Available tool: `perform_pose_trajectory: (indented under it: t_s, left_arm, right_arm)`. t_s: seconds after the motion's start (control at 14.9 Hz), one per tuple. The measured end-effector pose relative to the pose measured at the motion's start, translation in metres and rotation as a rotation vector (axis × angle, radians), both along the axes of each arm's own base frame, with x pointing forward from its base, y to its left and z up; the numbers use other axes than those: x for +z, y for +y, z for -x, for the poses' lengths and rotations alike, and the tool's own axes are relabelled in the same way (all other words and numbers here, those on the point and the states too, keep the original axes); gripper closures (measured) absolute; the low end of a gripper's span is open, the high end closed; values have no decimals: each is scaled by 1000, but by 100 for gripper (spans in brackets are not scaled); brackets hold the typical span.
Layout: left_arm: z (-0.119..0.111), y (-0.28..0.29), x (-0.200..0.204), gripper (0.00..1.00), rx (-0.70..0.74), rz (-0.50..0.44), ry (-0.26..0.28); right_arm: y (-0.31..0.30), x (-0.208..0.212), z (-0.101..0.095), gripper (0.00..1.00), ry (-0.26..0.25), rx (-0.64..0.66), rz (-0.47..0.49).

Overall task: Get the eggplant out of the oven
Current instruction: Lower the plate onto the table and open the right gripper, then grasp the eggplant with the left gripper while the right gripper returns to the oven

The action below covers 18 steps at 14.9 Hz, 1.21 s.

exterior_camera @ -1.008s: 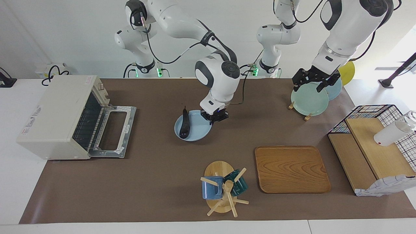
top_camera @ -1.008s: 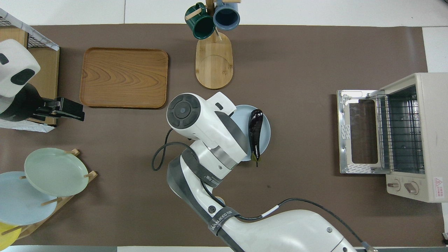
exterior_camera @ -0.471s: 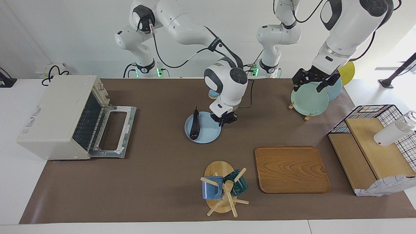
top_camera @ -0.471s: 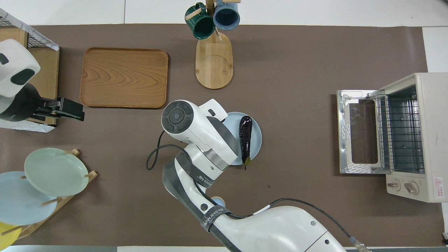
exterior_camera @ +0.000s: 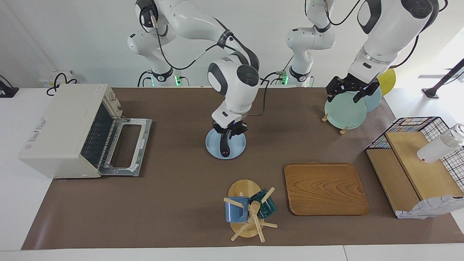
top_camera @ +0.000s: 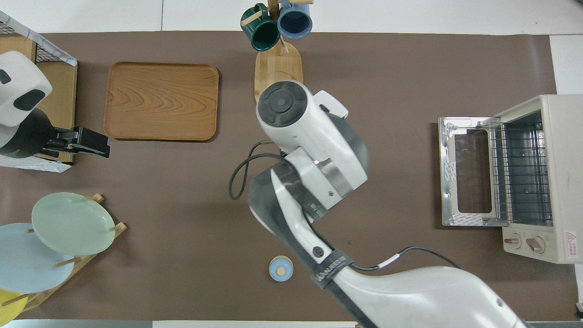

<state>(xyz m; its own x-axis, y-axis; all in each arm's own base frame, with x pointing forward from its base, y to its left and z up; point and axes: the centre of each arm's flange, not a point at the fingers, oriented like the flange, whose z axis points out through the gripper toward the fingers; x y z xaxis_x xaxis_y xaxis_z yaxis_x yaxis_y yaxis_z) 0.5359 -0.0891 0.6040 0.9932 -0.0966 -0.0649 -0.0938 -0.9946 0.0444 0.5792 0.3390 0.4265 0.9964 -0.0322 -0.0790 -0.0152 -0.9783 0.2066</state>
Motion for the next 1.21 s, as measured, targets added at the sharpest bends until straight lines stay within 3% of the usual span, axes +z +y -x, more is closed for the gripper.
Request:
perform_pose_trajectory:
  t_s: [0.07, 0.13, 0.27, 0.54, 0.81, 1.21]
  left_arm:
    - [0, 0, 0, 0, 1, 0, 0]
    - [0, 1, 0, 0, 1, 0, 0]
    - [0, -1, 0, 0, -1, 0, 0]
    - [2, -28, -5, 0, -31, 3, -22]
    - [23, -131, -32, 0, -23, 58, -61]
    - [50, -285, -130, 0, 38, 156, -88]
  right_arm:
    - [-36, 7, -10, 95, 28, 7, 22]
    - [-69, 5, -16, 98, 56, 15, 40]
    - [-114, -22, -16, 99, 102, 22, 83]
    - [-184, -97, 4, 99, 113, 45, 153]
    - [-258, -131, 17, 98, 109, 35, 108]
    - [-268, -135, 26, 98, 101, 70, 115]
